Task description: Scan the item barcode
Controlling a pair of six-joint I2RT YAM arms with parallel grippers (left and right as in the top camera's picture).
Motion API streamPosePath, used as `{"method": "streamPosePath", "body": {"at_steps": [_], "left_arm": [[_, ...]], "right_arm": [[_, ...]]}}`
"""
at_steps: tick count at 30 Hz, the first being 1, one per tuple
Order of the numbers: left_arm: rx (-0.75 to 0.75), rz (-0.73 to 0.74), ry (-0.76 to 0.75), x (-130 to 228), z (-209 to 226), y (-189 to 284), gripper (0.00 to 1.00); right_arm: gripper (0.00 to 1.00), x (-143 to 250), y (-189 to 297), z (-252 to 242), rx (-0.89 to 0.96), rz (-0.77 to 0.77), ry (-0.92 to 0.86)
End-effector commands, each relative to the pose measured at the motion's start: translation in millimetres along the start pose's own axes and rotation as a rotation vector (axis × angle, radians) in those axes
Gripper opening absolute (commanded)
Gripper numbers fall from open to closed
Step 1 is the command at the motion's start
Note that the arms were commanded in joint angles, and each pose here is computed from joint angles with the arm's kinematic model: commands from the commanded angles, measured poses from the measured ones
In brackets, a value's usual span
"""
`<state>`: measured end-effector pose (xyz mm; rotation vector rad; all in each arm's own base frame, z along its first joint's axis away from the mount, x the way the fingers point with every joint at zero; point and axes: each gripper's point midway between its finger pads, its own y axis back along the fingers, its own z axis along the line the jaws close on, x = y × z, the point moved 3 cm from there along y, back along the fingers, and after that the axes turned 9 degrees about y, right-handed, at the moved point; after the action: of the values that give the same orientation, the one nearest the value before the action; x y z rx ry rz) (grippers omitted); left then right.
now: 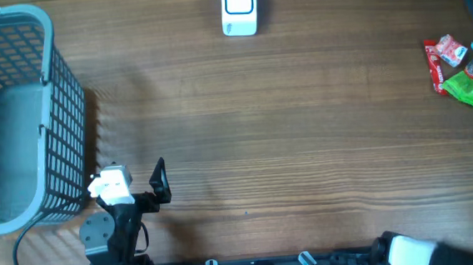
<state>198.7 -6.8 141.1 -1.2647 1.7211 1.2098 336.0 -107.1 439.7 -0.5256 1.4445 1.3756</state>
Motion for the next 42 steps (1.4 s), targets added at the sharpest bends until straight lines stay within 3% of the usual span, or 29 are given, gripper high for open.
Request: {"method": "streamPosePath", "body": {"at_steps": [1,6,10,12,16,18,22,28,37,42], "left_arm": [[0.003,-0.006,0.008,-0.5,-0.4,0.0,1.0],[0.003,-0.006,0.008,-0.5,-0.4,0.0,1.0],[0.003,-0.006,0.008,-0.5,-0.4,0.0,1.0],[0.003,-0.006,0.008,-0.5,-0.4,0.0,1.0],[0.003,-0.006,0.008,-0.5,-0.4,0.0,1.0],[0.003,-0.006,0.008,-0.5,-0.4,0.0,1.0],[0.003,-0.006,0.008,-0.5,-0.4,0.0,1.0],[0.003,-0.006,0.008,-0.5,-0.4,0.0,1.0],[0.003,-0.006,0.008,-0.5,-0.4,0.0,1.0],[0.003,-0.006,0.008,-0.5,-0.4,0.0,1.0]], "right_arm": [[0.99,25.8,73.3,14.6,-0.083,0.028,0.043],[1.0,75.5,174.7,4.8,-0.082,0.032,0.043],[1.0,105.5,216.4,-7.7,-0.038,0.025,0.059],[1.0,110.6,225.7,3.4,-0.127,-0.006,0.238],[1.0,100.5,249.2,28.2,-0.287,-0.283,0.476],[1.0,107.0,261.6,39.2,-0.387,-0.501,0.553],[1.0,141.0,230.1,40.3,-0.471,-0.701,0.531],[1.0,191.0,152.4,41.1,-0.549,-0.848,0.425],[1.0,271.3,32.8,13.0,-0.397,-0.607,0.229],[1.0,303.0,6.4,0.5,-0.322,-0.469,0.239]]}}
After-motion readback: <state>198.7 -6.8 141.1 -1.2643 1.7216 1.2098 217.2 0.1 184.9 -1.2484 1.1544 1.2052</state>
